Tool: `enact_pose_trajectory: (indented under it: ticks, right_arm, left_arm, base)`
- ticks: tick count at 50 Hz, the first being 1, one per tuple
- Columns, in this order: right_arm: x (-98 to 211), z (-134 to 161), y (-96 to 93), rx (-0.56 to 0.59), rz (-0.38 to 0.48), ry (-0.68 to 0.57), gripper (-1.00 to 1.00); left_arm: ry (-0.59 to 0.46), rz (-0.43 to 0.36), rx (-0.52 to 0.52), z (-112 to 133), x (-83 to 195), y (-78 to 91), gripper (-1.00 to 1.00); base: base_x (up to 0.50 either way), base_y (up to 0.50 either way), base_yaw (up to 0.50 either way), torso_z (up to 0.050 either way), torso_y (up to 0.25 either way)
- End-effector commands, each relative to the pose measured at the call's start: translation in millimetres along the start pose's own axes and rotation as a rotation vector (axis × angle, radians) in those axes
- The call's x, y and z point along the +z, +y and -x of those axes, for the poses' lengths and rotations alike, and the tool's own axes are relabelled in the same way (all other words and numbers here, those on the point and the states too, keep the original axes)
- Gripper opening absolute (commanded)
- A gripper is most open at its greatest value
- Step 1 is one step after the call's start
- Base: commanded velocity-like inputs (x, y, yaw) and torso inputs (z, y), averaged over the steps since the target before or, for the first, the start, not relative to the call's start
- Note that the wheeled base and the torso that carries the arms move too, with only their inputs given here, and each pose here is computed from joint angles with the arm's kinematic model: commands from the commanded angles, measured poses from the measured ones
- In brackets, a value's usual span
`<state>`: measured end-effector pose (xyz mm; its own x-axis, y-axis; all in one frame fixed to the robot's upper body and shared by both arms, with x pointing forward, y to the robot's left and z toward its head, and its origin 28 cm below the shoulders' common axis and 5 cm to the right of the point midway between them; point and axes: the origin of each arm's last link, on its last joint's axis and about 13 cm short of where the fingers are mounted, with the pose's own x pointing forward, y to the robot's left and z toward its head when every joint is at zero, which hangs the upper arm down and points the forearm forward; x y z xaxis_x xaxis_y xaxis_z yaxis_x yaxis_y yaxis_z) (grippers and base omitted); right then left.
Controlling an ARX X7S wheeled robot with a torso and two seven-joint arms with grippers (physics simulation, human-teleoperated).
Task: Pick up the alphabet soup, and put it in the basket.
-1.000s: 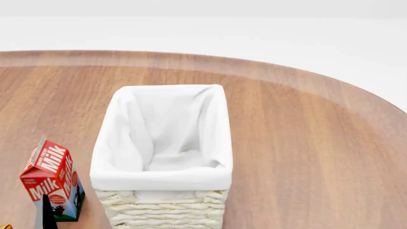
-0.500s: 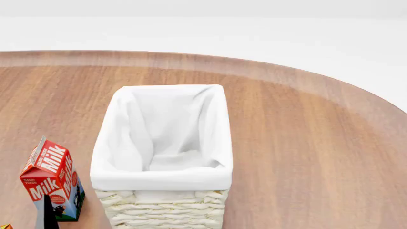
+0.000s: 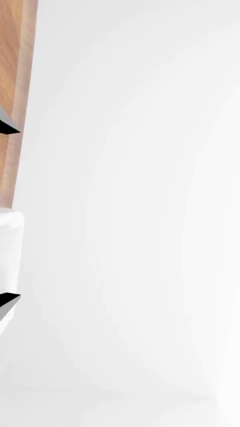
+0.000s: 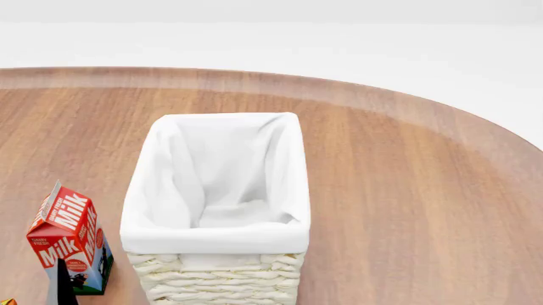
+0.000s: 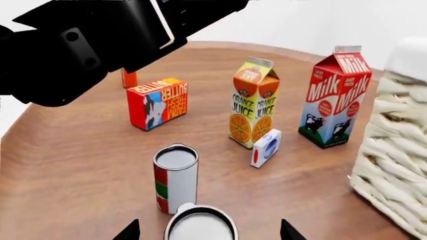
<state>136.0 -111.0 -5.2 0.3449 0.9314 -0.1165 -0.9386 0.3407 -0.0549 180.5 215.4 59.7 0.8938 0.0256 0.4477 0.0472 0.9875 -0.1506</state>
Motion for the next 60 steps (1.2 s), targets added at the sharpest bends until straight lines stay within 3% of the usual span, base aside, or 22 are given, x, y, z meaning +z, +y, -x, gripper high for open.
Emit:
enact_pose_trajectory:
  ticks: [1,60]
  right_arm:
    - [-1.0,-1.4,-1.0,-0.017,0.029,0.028,1.0]
    - [-12.3,-19.4,-0.1,0.031,0.062,0.118,1.0]
  left_arm:
    - [0.0,0.001,-0.001,0.2,0.5,-0.3,1.0]
    - [-0.009,0.0,0.001,0.9,1.4,-0.4,1.0]
  base:
    - [0.0,0.0,0.0,0.0,0.0]
    - [0.0,0.0,0.0,0.0,0.0]
